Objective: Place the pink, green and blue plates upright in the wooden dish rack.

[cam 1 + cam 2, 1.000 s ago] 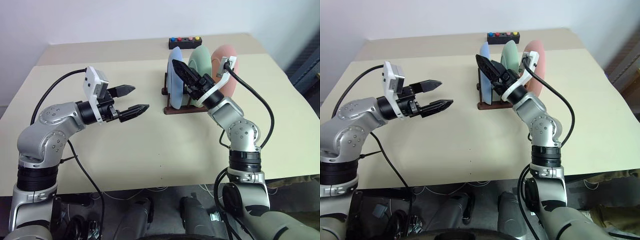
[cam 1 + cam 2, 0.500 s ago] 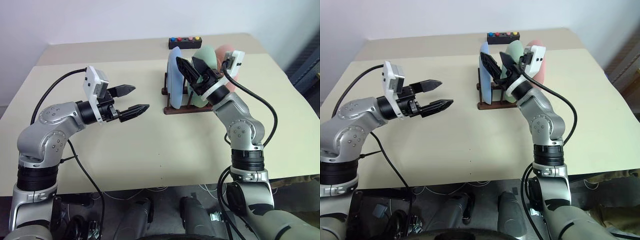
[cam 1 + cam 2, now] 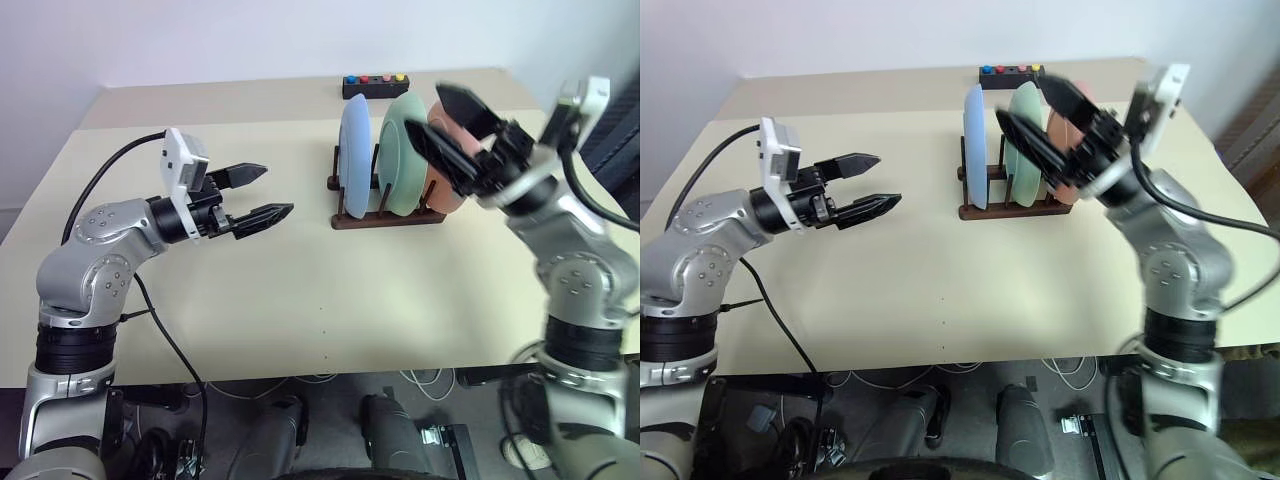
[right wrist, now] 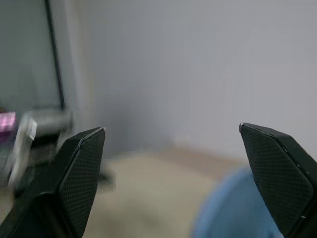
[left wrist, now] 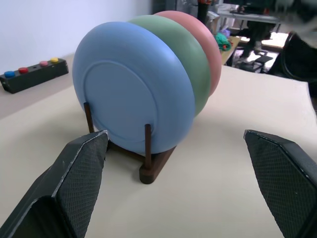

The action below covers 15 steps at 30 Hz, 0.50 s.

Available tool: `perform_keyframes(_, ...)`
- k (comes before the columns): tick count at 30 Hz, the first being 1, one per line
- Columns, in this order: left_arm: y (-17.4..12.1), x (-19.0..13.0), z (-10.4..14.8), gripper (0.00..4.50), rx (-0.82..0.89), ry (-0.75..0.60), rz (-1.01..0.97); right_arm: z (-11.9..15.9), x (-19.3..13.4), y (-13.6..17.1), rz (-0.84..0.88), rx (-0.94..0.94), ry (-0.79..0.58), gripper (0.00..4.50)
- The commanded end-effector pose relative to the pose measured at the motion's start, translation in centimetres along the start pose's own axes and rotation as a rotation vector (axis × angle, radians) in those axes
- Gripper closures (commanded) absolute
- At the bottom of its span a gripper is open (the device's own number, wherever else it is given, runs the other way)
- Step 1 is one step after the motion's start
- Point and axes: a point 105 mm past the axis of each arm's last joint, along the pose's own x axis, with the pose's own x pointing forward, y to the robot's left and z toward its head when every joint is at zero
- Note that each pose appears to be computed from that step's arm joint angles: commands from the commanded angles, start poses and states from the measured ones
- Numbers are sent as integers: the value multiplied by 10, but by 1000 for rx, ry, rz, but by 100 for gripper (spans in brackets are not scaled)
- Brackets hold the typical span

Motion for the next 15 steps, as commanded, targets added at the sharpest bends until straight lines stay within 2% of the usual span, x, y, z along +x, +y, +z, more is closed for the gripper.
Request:
perform_keyframes(1, 7, -15, 10, 0, 94, -27, -21, 11, -15, 15, 125, -86, 68, 7)
perform_keyframes(4, 15, -36, 1, 0, 84, -10, -42, -2, -51, 24, 217, -33, 262, 7)
perform_keyframes(9, 18, -53, -10, 0, 90, 1, -48, -5, -69, 22, 211, -59, 283, 7)
perform_keyframes(13, 13, -63, -21, 0, 81, 26, -6, -24, -92, 33, 232, -66, 340, 7)
perform_keyframes(15, 10, -65, -23, 0, 80, 30, 4, -25, -91, 31, 219, -79, 322, 7)
